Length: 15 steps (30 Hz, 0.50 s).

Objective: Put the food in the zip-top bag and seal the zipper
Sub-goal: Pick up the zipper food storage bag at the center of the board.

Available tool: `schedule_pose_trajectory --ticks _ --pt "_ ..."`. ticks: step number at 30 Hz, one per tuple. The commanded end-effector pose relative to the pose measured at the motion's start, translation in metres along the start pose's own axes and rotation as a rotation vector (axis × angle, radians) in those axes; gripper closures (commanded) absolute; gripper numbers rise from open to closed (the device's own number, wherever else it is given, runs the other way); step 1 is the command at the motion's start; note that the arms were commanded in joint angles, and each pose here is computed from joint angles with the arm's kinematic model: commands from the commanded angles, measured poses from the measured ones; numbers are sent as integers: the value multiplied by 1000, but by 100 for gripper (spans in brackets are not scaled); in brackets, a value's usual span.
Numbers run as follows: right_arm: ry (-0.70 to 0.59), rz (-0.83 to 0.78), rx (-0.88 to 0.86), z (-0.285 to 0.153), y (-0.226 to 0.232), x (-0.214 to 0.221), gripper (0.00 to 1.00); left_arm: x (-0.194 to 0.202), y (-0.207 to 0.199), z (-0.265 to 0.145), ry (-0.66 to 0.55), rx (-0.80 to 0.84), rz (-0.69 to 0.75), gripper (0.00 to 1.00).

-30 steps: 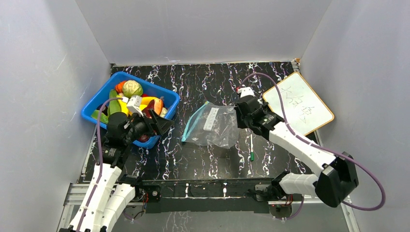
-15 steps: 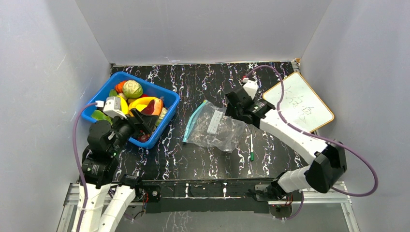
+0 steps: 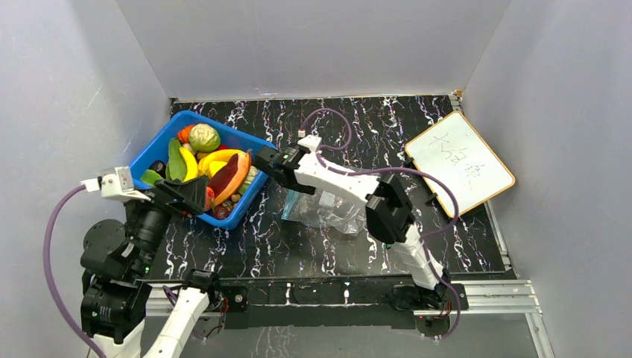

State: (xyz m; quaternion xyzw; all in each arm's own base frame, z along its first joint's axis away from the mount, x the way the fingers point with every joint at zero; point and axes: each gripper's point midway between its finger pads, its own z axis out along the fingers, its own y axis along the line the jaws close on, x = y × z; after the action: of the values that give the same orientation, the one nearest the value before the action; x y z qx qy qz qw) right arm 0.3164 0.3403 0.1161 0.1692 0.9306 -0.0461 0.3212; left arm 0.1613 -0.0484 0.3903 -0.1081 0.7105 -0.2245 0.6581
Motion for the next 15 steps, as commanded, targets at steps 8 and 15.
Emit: schedule_pose_trajectory --ticks 8,15 --pt "-42 -92 -39 5 33 19 44 -22 10 -24 -86 -53 82 20" --pt "-46 -135 8 19 28 27 44 -23 10 -23 -85 -55 85 20"
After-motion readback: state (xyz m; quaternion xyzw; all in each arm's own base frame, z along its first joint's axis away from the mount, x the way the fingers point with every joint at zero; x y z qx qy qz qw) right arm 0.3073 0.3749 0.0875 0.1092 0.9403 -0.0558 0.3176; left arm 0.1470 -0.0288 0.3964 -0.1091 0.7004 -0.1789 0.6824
